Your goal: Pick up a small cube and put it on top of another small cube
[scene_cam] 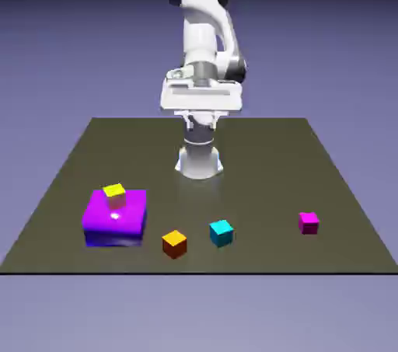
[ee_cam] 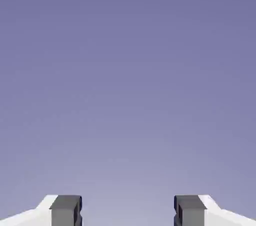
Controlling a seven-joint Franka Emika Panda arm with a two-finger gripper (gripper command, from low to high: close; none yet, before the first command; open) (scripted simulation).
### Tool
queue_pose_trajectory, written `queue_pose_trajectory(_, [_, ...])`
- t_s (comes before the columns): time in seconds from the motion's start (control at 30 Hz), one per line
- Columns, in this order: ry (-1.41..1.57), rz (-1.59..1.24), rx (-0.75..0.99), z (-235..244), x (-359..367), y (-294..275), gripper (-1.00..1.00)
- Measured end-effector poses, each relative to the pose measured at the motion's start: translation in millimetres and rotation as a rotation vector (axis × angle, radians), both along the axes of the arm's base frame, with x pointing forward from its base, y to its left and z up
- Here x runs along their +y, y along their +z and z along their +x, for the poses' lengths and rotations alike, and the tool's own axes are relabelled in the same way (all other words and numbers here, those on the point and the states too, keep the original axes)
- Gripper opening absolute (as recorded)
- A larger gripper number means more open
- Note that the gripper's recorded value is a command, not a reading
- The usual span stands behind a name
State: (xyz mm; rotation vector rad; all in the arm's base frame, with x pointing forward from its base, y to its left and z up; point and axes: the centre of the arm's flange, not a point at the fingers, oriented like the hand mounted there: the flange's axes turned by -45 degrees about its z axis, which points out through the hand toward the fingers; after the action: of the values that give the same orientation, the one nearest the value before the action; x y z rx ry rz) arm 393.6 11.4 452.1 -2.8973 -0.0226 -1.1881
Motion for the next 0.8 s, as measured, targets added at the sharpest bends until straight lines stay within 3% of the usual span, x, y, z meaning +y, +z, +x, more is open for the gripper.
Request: queue_pose_trajectory(0.8, [-0.642,0.582,0.452,32.4,154.7,-146.9,0.00])
